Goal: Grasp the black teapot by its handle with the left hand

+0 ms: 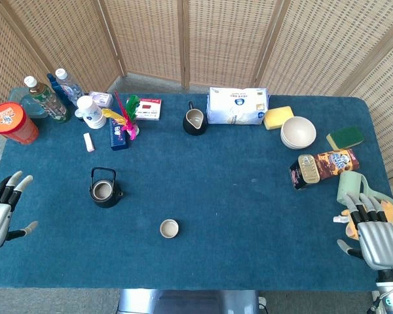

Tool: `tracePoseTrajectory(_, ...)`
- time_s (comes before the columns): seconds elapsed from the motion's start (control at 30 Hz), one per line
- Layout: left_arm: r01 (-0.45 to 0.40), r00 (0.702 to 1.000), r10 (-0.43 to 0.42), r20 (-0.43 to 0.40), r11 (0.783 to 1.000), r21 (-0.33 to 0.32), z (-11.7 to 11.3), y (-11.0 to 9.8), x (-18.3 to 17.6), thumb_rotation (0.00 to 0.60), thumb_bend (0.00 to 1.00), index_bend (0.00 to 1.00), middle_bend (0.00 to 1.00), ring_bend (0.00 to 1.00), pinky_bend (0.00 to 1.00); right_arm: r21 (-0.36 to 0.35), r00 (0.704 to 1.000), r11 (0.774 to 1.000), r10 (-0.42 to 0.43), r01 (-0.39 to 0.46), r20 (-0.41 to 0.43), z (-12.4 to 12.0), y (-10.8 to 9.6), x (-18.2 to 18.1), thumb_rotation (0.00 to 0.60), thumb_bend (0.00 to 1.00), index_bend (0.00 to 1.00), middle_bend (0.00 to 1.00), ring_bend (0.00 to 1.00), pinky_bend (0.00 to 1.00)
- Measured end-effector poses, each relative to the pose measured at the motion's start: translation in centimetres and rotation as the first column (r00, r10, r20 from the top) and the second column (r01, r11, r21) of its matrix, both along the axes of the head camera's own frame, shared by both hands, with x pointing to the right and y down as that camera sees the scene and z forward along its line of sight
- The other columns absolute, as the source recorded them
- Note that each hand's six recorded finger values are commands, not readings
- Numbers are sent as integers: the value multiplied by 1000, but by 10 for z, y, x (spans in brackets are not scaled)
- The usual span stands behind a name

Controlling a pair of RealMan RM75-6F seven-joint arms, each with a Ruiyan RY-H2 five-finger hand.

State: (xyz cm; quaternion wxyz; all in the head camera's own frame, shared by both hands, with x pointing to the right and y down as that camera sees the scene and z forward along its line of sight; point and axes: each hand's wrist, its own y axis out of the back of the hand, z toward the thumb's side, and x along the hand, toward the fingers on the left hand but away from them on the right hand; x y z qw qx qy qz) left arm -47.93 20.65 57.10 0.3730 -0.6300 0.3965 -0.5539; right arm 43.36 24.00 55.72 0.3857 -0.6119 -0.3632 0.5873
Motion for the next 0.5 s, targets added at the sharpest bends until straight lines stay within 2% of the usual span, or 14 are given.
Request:
tracePoseTrajectory(0.13, -3, 1000, 3, -6, 1000, 9, 1, -3, -3, 600, 11, 93, 20, 25, 247, -5, 1000, 1000, 0, 0, -8, 2, 1, 0, 600, 0, 0, 0, 0, 0)
tracePoseTrajectory(0.23, -9, 1000, 9, -12, 1000, 11, 3, -6, -4, 600, 11, 93, 20, 25, 159, -13, 1000, 1000, -1, 0, -11, 4, 2, 0, 600, 0, 0, 0, 0, 0)
tracePoseTrajectory(0.37, -33, 999, 33, -22, 999, 14, 6, -11, -3, 600, 11, 93, 14, 25, 91, -13, 1000, 1000, 2, -2, -9, 3, 1, -1, 600, 0, 0, 0, 0, 0)
tracePoseTrajectory(0.5, -70, 997, 70, -37, 998, 7, 13, -23, 3, 600, 10, 93, 9, 25, 83, -11, 1000, 1000, 10, -10, -4, 3, 0, 0, 600, 0, 0, 0, 0, 0)
